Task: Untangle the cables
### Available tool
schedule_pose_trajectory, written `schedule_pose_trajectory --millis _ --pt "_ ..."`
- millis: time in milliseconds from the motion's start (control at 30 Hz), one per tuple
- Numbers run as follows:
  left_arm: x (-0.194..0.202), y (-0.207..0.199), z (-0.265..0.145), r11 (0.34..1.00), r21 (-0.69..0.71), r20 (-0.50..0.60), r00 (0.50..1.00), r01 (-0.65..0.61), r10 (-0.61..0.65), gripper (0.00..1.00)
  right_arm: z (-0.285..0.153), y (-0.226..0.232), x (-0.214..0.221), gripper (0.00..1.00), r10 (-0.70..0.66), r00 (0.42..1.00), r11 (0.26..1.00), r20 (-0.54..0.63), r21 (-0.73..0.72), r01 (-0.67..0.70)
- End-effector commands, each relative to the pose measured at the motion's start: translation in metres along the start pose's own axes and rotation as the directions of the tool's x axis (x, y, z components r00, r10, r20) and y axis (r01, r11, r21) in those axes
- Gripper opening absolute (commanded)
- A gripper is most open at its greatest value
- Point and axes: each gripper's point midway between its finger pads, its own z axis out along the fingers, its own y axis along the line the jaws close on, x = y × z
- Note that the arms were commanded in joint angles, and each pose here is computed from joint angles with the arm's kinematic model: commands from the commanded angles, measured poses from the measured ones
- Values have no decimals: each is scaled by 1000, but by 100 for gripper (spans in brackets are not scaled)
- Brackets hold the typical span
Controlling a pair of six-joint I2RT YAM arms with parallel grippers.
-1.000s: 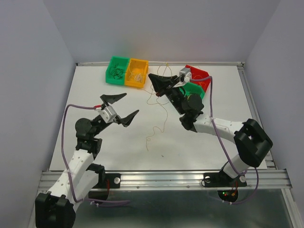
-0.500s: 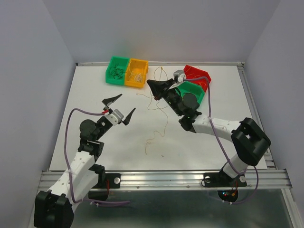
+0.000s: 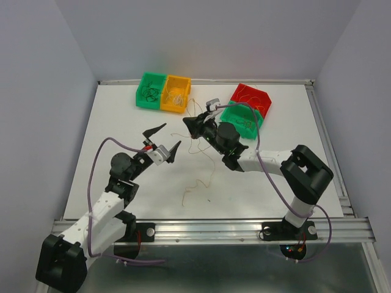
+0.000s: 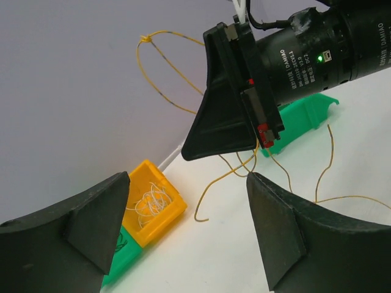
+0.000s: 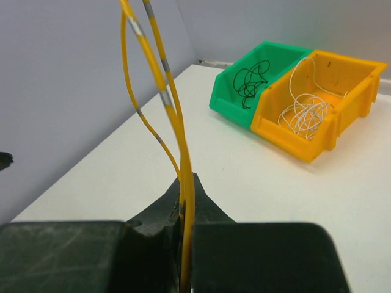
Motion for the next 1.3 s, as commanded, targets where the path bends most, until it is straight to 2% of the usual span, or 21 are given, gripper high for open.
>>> schedule_pose_trajectory --millis 0,233,333,367,500,533,633,700,733,800,833,933,1033,1100,1133,1167,1267 --pt "2 -3 12 998 17 -7 998 -60 60 85 15 23 -26 0 7 998 999 68 -42 -4" --pt "18 -10 26 998 29 -92 994 -61 64 65 13 28 -25 0 6 998 999 63 -52 -3" --pt "20 -12 27 997 36 -101 992 -70 74 39 11 28 -27 1 4 998 999 66 -47 0" --pt "20 -13 27 997 39 -106 992 -68 72 26 10 26 -27 1 2 998 999 65 -40 1" --pt "22 -15 27 997 49 -114 991 -67 72 1 8 24 -28 3 -3 998 999 67 -34 6" --pt "23 -16 27 997 52 -119 990 -64 70 0 7 25 -29 5 -6 998 999 66 -37 9" --pt "18 -9 27 998 22 -121 991 -51 53 0 4 25 -29 53 -20 998 999 63 -38 23" --pt "9 -1 28 1000 -9 -122 992 -16 14 0 0 22 -29 79 -58 997 998 59 -32 60" --pt "11 3 26 999 -31 -151 988 4 -9 0 -3 20 -28 85 -89 994 996 58 -27 91" --pt "-7 19 27 996 -82 -135 990 33 -44 0 -13 18 -35 94 -114 991 993 66 -24 116" --pt "-5 23 24 994 -98 -167 984 46 -62 0 -16 21 -37 95 -137 988 989 68 -44 140" --pt "-40 45 25 988 -137 -140 986 70 -89 0 -33 33 -40 98 -165 984 975 60 -138 172" --pt "-59 46 25 991 -92 -154 982 99 -112 0 -44 38 -42 99 -173 983 963 53 -199 181" --pt "-93 60 31 992 -71 -127 985 108 -116 0 -52 43 -40 100 -174 984 945 43 -275 179" --pt "-86 55 31 991 -57 -156 979 123 -130 0 -54 38 -42 100 -170 984 948 44 -266 176" --pt "-100 62 33 991 -59 -136 982 121 -128 0 -58 44 -40 100 -171 985 932 38 -318 174" --pt "-105 69 37 990 -67 -155 979 123 -132 0 -72 49 -41 100 -170 985 901 36 -400 170"
